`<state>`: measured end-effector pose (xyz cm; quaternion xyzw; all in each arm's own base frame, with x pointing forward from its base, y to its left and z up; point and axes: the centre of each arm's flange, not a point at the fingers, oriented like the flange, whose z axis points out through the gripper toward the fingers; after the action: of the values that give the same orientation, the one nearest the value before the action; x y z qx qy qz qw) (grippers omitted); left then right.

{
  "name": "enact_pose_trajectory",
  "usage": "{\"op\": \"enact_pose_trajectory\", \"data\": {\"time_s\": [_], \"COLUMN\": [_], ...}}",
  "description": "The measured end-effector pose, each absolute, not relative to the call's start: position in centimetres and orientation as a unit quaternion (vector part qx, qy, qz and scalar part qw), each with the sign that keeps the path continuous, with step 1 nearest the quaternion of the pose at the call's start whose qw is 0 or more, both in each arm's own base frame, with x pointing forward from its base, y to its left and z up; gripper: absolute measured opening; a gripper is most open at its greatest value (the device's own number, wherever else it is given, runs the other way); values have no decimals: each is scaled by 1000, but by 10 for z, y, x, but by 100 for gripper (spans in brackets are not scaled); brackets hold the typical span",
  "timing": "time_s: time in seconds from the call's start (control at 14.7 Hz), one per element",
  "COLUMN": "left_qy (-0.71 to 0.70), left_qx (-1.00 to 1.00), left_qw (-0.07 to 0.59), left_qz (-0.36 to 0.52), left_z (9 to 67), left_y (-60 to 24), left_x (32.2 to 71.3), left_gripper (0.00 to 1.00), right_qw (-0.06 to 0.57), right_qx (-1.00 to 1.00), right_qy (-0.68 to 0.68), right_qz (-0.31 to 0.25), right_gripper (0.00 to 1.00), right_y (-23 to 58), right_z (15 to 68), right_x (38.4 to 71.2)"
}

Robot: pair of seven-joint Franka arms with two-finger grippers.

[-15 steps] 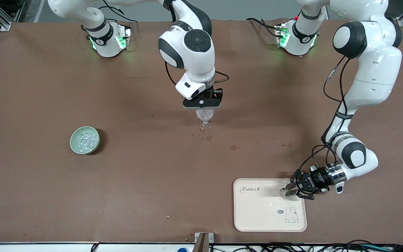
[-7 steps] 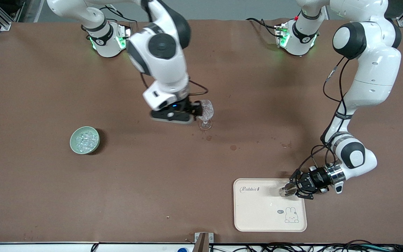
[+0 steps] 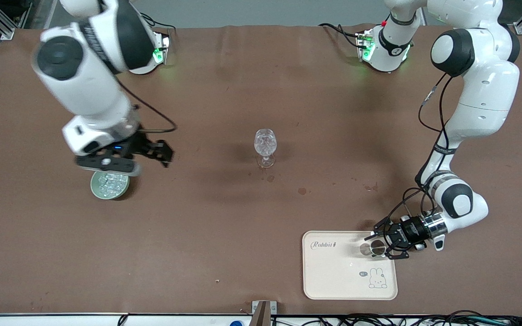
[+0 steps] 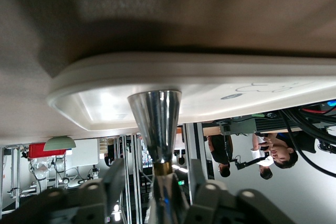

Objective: Pour wine and add ice with both arms

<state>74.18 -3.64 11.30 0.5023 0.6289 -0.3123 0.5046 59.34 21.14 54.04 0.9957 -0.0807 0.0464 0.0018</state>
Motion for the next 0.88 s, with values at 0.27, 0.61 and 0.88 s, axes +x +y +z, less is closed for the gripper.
{"op": "enact_pose_trajectory", "data": {"time_s": [0.27,0.61,0.88], "left_qy": [621,583,535], "left_qx": [525,635,731], "left_qw": [495,440,365], "left_qz": [-305,-252,-213], "left_z": [116,158,202], "left_y": [-36,-25,-3], "left_x": [743,752,752], "left_gripper": [85,100,100], "right_qw": [8,18,22], "right_qx": [996,998,999], "right_qy": [-74,-42,-21], "right_qz": [43,36,35], "right_gripper": [100,100,100], "right_y": [155,72,24], "right_z": [558,596,634], "right_x": [568,547,542]}}
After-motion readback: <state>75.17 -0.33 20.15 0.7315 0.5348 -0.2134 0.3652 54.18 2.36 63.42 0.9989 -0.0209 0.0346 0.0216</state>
